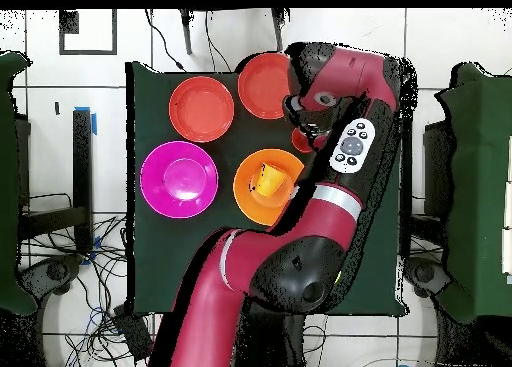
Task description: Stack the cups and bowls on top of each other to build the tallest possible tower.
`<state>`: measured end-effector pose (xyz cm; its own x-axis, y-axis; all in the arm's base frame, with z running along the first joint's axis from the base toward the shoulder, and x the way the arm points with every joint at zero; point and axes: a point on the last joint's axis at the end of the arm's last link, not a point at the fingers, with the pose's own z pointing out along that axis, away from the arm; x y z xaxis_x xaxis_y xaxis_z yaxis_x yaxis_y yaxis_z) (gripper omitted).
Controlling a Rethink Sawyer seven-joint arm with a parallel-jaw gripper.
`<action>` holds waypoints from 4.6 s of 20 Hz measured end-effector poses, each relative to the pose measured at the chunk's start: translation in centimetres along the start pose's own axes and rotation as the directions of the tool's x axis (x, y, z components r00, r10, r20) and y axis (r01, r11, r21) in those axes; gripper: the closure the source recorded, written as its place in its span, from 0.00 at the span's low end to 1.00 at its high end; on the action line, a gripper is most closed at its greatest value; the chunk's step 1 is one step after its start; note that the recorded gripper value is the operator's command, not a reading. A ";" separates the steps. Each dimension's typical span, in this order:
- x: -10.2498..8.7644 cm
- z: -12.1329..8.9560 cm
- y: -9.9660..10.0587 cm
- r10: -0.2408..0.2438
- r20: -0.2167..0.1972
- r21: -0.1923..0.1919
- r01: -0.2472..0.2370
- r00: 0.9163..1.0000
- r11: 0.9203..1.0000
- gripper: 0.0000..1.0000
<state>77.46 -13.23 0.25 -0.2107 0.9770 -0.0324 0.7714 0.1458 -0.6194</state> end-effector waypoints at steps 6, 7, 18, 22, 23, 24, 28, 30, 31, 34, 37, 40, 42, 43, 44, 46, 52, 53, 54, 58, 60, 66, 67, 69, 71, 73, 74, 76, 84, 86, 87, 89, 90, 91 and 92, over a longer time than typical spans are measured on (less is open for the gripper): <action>-0.3 -0.5 -0.4 0.009 -0.002 -0.003 -0.009 1.000 1.000 1.00; -0.5 -0.8 -0.6 0.013 -0.002 -0.005 -0.013 1.000 1.000 1.00; -1.2 -2.5 -1.5 0.029 0.006 -0.021 -0.029 1.000 0.999 0.00; -1.3 -2.8 -1.6 0.031 0.006 -0.025 -0.031 0.999 0.999 0.00; -1.3 -2.8 -1.6 0.032 0.006 -0.024 -0.032 0.999 0.999 0.00; -1.3 -2.7 -1.6 0.032 0.006 -0.024 -0.032 0.999 0.999 0.00; -1.3 -2.6 -1.7 0.033 0.004 -0.022 -0.033 0.999 0.999 0.00; -1.3 -2.6 -1.7 0.033 0.004 -0.022 -0.033 0.999 0.999 0.00; -1.2 -2.6 -1.7 0.033 0.004 -0.021 -0.033 0.999 0.999 0.00; -1.0 -2.6 -1.6 0.031 0.004 -0.021 -0.031 1.000 0.999 0.00; -0.5 -2.6 -1.4 0.025 0.003 -0.021 -0.025 1.000 0.999 0.00; 0.0 -2.4 -1.1 0.019 -0.002 -0.021 -0.019 1.000 1.000 0.00; 0.6 -2.2 -0.8 0.013 -0.012 -0.023 -0.014 1.000 1.000 0.00; 0.7 -2.2 -0.7 0.012 -0.015 -0.024 -0.012 1.000 1.000 0.00; 0.9 -2.2 -0.6 0.010 -0.019 -0.026 -0.010 1.000 1.000 0.00; 1.0 -2.2 -0.5 0.008 -0.023 -0.027 -0.009 1.000 1.000 0.00; 0.9 -2.0 -0.3 0.010 -0.017 -0.043 -0.011 1.000 0.999 0.00; 0.7 -1.8 -0.1 0.013 -0.008 -0.056 -0.014 1.000 0.998 0.00; 0.6 -1.7 -0.1 0.015 -0.004 -0.061 -0.015 1.000 0.998 0.00; 0.3 -1.2 0.1 0.022 0.009 -0.076 -0.021 1.000 0.997 1.00; 0.1 -1.1 0.2 0.025 0.014 -0.083 -0.024 1.000 0.996 1.00; -0.1 -1.0 0.3 0.027 0.024 -0.094 -0.024 0.999 0.995 1.00; -0.1 -1.1 0.3 0.027 0.024 -0.094 -0.024 0.999 0.995 1.00; -0.1 -1.1 0.3 0.027 0.024 -0.094 -0.024 0.999 0.995 1.00; -0.1 -1.1 0.3 0.027 0.024 -0.095 -0.025 0.999 0.995 1.00; -0.1 -1.1 0.3 0.027 0.024 -0.095 -0.025 0.999 0.995 1.00; -0.1 -1.2 0.3 0.027 0.024 -0.096 -0.025 0.999 0.995 1.00; -0.1 -1.3 0.2 0.027 0.025 -0.096 -0.025 0.999 0.995 1.00; -0.1 -1.4 0.2 0.028 0.026 -0.097 -0.025 0.999 0.995 0.00; -0.1 -1.4 0.2 0.028 0.026 -0.097 -0.026 0.999 0.995 0.00; -0.1 -1.5 0.2 0.029 0.027 -0.099 -0.026 0.999 0.995 0.00; -0.2 -1.6 0.1 0.029 0.027 -0.100 -0.026 0.999 0.995 0.00; -0.2 -1.7 0.1 0.030 0.028 -0.102 -0.027 0.999 0.994 0.00; -0.2 -1.8 0.1 0.030 0.028 -0.102 -0.027 0.999 0.994 0.00; -0.2 -1.8 0.0 0.030 0.028 -0.102 -0.027 0.999 0.994 0.00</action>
<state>78.63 -13.15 1.65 -0.2039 0.9762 -0.0733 0.8343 0.1341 -0.5347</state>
